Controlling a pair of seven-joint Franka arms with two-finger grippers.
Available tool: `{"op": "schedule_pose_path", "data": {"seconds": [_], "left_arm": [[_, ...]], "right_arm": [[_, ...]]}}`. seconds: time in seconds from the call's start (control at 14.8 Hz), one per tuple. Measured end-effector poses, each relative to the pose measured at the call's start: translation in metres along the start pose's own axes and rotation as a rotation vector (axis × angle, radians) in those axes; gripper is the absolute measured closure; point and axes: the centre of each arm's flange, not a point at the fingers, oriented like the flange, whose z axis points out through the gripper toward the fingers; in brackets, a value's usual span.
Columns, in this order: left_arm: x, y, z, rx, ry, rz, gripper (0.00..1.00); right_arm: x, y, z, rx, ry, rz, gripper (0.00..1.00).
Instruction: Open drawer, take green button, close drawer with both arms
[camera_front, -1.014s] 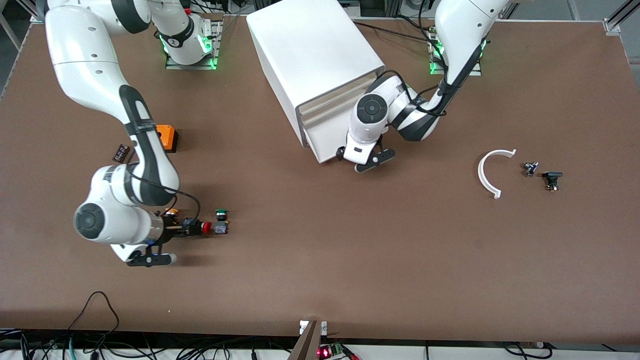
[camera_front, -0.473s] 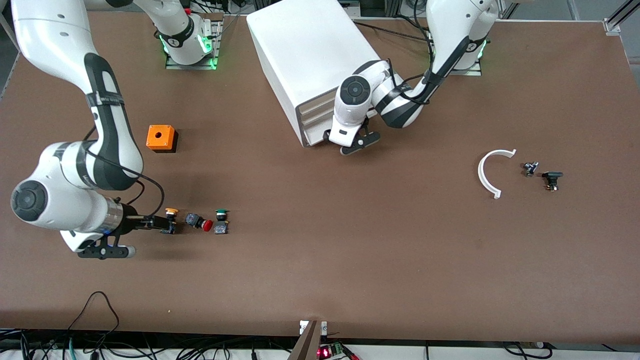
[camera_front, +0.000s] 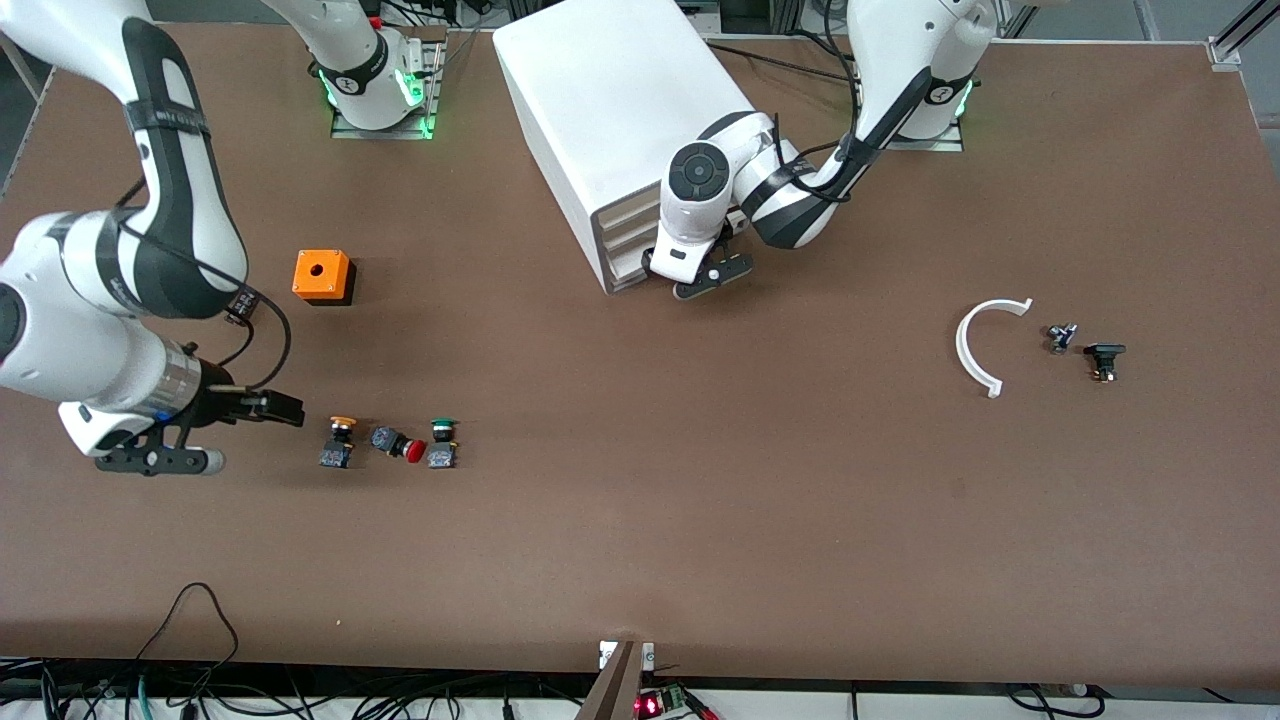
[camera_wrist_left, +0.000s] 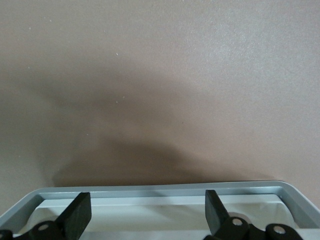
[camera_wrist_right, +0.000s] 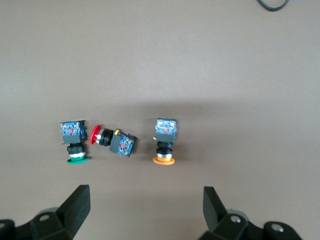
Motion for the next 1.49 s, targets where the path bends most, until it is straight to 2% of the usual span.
{"op": "schedule_pose_path", "data": {"seconds": [0.27, 0.61, 0.74, 1.01, 1.28, 1.49], "left_arm": [[-0.005, 0.001, 0.000, 0.004, -0.003, 0.008, 0.00], [0.006, 0.002, -0.011, -0.013, 0.005, -0.008, 0.00], [0.033, 0.000, -0.036, 0.003, 0.007, -0.018, 0.00], [0.113, -0.019, -0.127, 0.012, 0.022, 0.073, 0.00], [0.184, -0.060, -0.215, -0.040, 0.107, 0.248, 0.00], [0.233, -0.109, -0.266, -0.002, 0.137, 0.403, 0.00]], "right_arm": [[-0.025, -0.008, -0.041, 0.001, -0.030, 0.032, 0.00], [-0.059, -0.018, -0.110, 0.001, -0.036, 0.025, 0.00], [-0.070, -0.015, -0.126, -0.020, -0.045, 0.029, 0.00], [-0.090, -0.013, -0.154, -0.029, -0.067, 0.051, 0.00], [-0.113, -0.009, -0.186, -0.027, -0.072, 0.054, 0.00], [-0.129, -0.006, -0.209, -0.024, -0.065, 0.055, 0.00]]}}
